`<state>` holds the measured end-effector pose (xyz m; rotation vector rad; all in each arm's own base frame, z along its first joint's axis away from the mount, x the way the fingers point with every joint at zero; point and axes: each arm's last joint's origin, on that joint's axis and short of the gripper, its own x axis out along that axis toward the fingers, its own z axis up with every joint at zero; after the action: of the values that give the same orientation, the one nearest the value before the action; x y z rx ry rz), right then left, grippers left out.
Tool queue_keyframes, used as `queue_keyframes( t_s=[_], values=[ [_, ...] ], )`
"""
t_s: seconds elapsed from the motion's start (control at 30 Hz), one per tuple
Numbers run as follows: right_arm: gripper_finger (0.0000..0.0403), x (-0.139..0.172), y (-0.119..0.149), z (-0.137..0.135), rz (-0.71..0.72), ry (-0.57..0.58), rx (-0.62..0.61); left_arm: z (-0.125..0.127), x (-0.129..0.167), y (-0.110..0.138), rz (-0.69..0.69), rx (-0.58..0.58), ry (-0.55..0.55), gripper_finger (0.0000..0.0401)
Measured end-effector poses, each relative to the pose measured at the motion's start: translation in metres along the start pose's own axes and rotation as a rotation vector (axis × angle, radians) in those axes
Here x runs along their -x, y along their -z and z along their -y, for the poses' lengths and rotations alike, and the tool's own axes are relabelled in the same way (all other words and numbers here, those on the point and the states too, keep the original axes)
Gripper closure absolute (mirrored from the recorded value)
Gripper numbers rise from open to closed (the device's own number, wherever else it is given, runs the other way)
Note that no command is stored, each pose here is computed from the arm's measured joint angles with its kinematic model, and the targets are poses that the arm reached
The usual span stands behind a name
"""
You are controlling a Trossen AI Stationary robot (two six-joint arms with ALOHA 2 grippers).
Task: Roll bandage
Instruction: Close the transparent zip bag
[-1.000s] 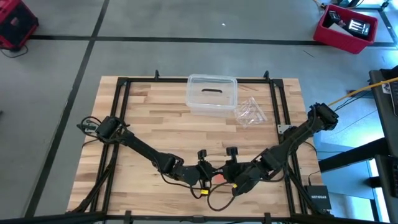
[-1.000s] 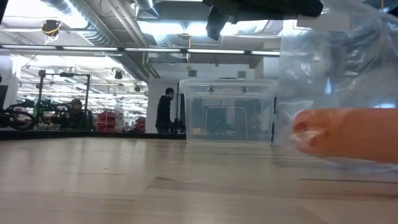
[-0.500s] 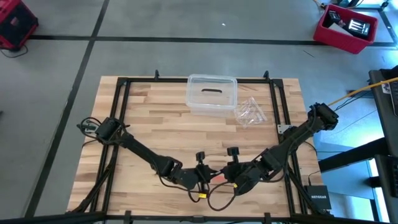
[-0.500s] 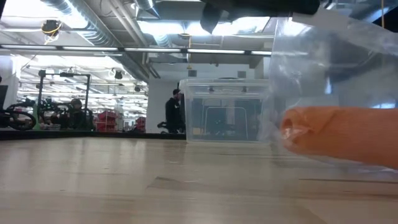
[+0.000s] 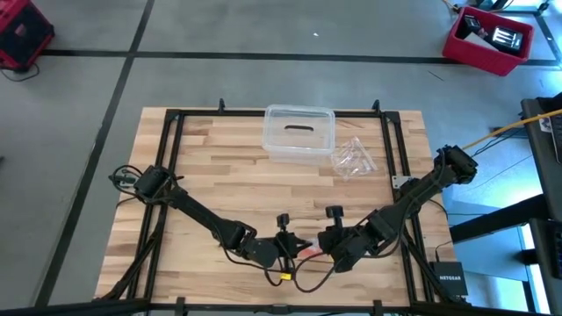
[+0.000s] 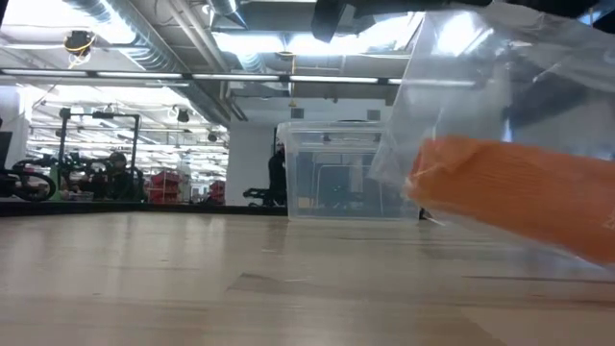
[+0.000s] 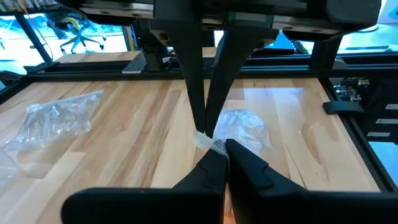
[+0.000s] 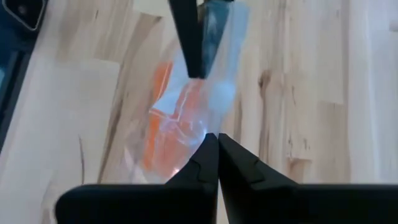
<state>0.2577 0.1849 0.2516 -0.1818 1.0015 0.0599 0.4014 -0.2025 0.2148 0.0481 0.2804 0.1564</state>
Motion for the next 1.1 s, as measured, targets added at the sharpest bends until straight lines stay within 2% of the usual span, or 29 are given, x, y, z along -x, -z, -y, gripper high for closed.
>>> queue_keyframes(
  t_s=[0.23, 0.4, 0.6, 0.77, 1.1],
  values=[
    [0.037, 0.014, -0.01, 0.001, -0.003, -0.016, 0.002, 0.0, 0.0, 0.001, -0.006, 0.0, 0.0, 0.0401],
    [0.0324, 0.023, -0.017, 0.003, 0.021, 0.004, 0.032, 0.0, 0.0, 0.001, -0.008, 0.001, -0.001, 0.0401],
    [0.0279, 0.013, -0.014, 0.003, 0.064, 0.061, 0.068, -0.001, 0.0, 0.001, -0.013, -0.003, -0.001, 0.0401],
    [0.0281, 0.005, -0.015, 0.008, 0.074, 0.023, 0.06, -0.001, 0.0, 0.001, -0.015, -0.022, 0.002, 0.0401],
    [0.0315, 0.003, -0.02, 0.008, 0.072, -0.097, 0.047, -0.001, 0.0, 0.002, -0.017, -0.024, 0.004, 0.0401]
  ],
)
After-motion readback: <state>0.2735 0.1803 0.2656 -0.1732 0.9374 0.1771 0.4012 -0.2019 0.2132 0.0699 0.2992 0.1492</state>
